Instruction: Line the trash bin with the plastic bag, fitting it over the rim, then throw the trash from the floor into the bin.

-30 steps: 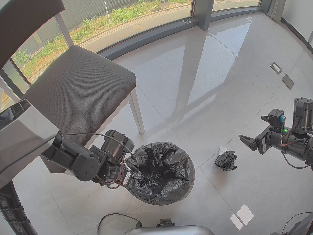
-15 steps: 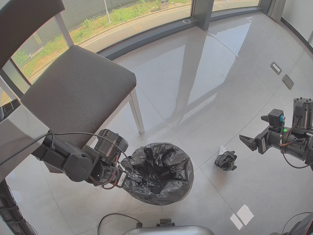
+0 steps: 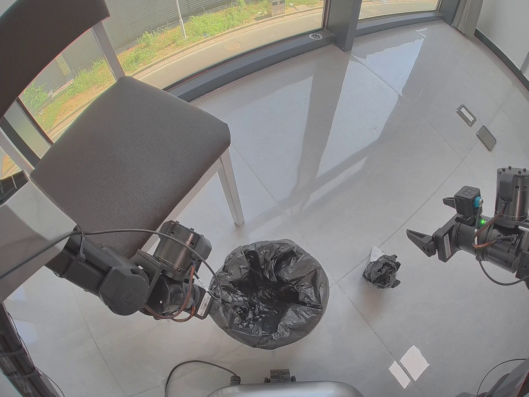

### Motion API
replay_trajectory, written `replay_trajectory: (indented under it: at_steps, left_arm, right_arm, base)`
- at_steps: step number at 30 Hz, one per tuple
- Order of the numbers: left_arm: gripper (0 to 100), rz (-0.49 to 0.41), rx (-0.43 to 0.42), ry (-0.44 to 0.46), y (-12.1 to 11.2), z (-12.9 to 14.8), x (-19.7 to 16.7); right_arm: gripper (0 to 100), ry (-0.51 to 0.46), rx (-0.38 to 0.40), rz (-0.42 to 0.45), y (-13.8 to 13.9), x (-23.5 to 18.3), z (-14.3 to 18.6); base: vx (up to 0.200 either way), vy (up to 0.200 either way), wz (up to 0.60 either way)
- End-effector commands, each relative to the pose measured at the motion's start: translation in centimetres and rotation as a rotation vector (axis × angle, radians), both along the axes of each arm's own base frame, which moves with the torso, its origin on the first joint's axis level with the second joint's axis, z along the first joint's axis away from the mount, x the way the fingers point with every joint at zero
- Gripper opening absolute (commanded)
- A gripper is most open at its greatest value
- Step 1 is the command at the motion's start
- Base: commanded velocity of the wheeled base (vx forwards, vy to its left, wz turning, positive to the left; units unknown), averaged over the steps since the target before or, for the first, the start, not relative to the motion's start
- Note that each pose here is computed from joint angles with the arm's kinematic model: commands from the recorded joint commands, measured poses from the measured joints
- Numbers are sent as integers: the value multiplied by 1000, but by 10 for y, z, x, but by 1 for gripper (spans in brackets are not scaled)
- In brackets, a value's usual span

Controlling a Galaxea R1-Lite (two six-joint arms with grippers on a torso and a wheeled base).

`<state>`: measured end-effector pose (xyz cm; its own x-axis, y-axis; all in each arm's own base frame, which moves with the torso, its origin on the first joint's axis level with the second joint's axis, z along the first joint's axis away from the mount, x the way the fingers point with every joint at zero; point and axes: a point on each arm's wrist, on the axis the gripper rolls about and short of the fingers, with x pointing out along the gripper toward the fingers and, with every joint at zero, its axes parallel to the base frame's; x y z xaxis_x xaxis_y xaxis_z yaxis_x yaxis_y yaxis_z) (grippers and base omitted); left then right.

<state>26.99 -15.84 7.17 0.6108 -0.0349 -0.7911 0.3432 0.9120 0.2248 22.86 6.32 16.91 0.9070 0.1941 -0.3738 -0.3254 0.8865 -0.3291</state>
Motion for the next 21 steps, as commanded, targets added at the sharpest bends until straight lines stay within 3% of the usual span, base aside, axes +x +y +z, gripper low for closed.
replay_trajectory:
  at_steps: [1, 15, 21]
  left_arm:
    - [100, -1, -1, -3, 3, 2, -5]
    - [100, -7, 32, 46, -6, -32, 11]
    - [100, 22, 34, 46, 4, -30, 13]
  right_arm:
    - [100, 1, -2, -2, -1, -1, -1]
    - [100, 2, -20, -1, -4, -6, -2]
    - [100, -1, -19, -2, -4, -6, -1]
  base:
    - [0, 0, 0]
    - [0, 0, 0]
    - [0, 0, 0]
